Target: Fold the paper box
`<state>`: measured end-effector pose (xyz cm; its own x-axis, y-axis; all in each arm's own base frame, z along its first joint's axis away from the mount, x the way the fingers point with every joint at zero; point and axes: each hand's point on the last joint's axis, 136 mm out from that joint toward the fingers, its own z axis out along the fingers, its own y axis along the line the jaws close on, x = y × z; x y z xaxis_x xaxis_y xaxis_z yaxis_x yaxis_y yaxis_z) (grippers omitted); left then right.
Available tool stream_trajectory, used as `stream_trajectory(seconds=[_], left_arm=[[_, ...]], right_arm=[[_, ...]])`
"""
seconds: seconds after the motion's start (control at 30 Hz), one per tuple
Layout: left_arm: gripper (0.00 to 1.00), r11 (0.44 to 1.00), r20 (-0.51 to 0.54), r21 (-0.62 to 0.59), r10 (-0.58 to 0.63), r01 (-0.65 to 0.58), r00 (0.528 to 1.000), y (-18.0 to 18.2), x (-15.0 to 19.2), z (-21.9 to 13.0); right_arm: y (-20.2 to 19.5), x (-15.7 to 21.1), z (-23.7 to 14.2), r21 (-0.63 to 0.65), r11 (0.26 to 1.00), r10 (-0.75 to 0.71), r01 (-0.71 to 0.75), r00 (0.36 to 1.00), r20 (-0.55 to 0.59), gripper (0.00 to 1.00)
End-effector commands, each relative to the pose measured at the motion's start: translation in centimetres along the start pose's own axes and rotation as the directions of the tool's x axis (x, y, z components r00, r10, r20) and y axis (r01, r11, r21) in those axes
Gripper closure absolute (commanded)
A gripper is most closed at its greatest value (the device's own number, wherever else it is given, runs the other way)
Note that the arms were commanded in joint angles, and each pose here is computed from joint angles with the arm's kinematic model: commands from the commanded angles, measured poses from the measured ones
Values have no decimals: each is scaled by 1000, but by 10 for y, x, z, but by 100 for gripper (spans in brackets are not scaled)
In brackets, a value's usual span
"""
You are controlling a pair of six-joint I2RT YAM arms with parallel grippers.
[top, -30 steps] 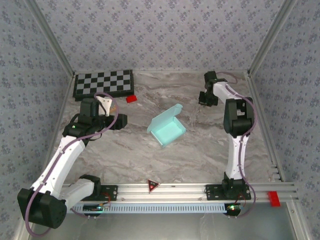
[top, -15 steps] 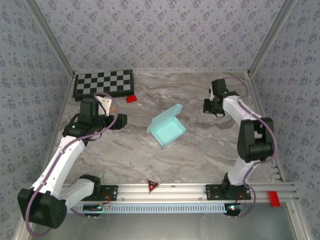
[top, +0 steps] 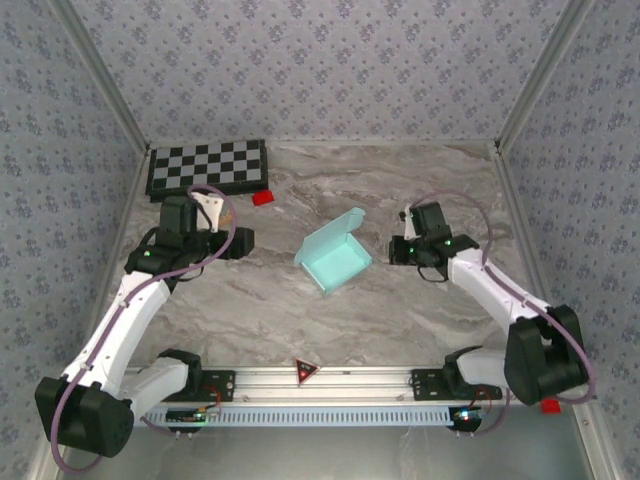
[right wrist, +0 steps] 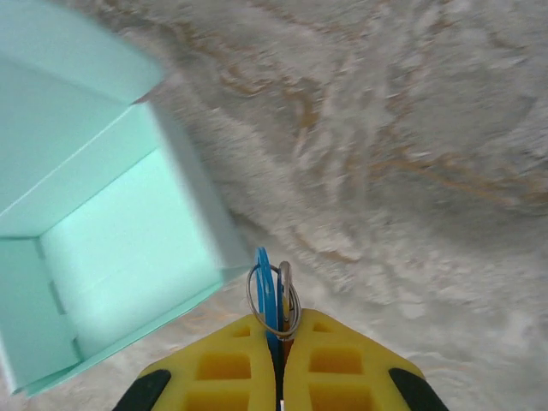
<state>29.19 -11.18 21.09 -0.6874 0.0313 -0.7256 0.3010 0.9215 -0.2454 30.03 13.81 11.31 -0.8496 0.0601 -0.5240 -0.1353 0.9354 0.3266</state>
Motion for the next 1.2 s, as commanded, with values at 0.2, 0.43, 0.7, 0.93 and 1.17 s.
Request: stream_trajectory(seconds=[0.2,0.43,0.7,0.93,1.17], left_arm=[[10,1000,5,21,-11,11,1000,-2,0,-2],[10,1000,4,24,-18,18,1000,-3,0,-1],[10,1000,2,26,-18,18,1000,-3,0,-1],[10,999,-5,28,-18,18,1000,-3,1,0],[10,999,-8,26,-19,19,1000,-3,2,1]], right_arm=[[61,-4,9,-239,962,167,-132,977,131,95],[80,-1,25,-251,950,243,-188,947,210,95],[82,6,40,-210,944,302,-252,920,252,94],[88,11,54,-200,934,342,-297,906,249,93],[98,16,73,-200,927,358,-318,909,214,93]])
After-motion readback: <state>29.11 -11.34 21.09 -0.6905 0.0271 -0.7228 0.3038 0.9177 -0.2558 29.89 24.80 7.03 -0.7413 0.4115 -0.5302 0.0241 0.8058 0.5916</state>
